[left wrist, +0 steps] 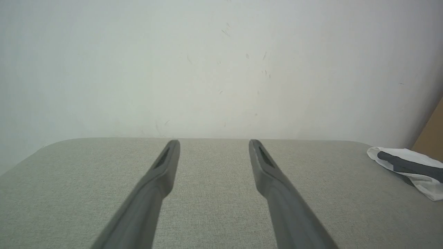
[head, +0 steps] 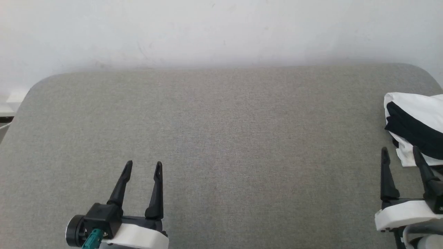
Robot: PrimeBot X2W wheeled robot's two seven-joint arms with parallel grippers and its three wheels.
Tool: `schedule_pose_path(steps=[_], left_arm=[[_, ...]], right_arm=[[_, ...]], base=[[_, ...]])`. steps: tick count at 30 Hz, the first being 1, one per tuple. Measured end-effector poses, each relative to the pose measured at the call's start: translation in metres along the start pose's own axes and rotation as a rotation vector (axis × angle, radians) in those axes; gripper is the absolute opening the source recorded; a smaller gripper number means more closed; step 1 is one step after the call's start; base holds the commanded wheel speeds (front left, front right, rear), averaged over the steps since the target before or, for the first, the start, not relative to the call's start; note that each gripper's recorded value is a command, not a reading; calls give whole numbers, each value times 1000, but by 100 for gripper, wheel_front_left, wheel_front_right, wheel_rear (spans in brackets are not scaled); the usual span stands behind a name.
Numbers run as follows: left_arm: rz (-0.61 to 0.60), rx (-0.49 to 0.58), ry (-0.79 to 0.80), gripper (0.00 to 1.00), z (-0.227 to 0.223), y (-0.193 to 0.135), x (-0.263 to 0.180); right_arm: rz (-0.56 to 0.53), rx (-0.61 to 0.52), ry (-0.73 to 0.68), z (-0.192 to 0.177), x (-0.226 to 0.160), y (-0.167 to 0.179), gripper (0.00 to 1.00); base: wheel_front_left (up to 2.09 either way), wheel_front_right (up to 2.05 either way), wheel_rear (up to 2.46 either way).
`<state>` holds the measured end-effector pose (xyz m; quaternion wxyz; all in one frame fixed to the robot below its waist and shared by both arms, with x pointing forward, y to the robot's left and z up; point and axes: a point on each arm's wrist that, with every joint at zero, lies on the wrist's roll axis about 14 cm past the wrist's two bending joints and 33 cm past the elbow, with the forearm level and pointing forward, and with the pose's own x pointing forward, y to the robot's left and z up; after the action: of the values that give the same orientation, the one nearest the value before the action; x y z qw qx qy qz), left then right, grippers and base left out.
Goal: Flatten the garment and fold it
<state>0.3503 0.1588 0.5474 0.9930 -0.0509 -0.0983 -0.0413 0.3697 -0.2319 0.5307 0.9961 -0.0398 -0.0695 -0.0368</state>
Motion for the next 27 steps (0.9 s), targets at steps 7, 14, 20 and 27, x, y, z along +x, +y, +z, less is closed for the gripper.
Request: schedule_pose_path(steps=[7,14,20,27], left_arm=[[-9,9,33,100,-14,-5,9],[-18,6,47,100,-22,-8,17],[-24,6,44,100,-21,-9,17],[-22,14,42,100,-20,-7,15]], right_arm=[[27,-7,16,-6,0,9,100],[45,0,46,-16,-1,15,100],[51,6,48,-17,-1,18,100],[50,7,42,-16,1,18,100]], base=[[0,0,0],[0,0,0],[0,0,0],[0,0,0]])
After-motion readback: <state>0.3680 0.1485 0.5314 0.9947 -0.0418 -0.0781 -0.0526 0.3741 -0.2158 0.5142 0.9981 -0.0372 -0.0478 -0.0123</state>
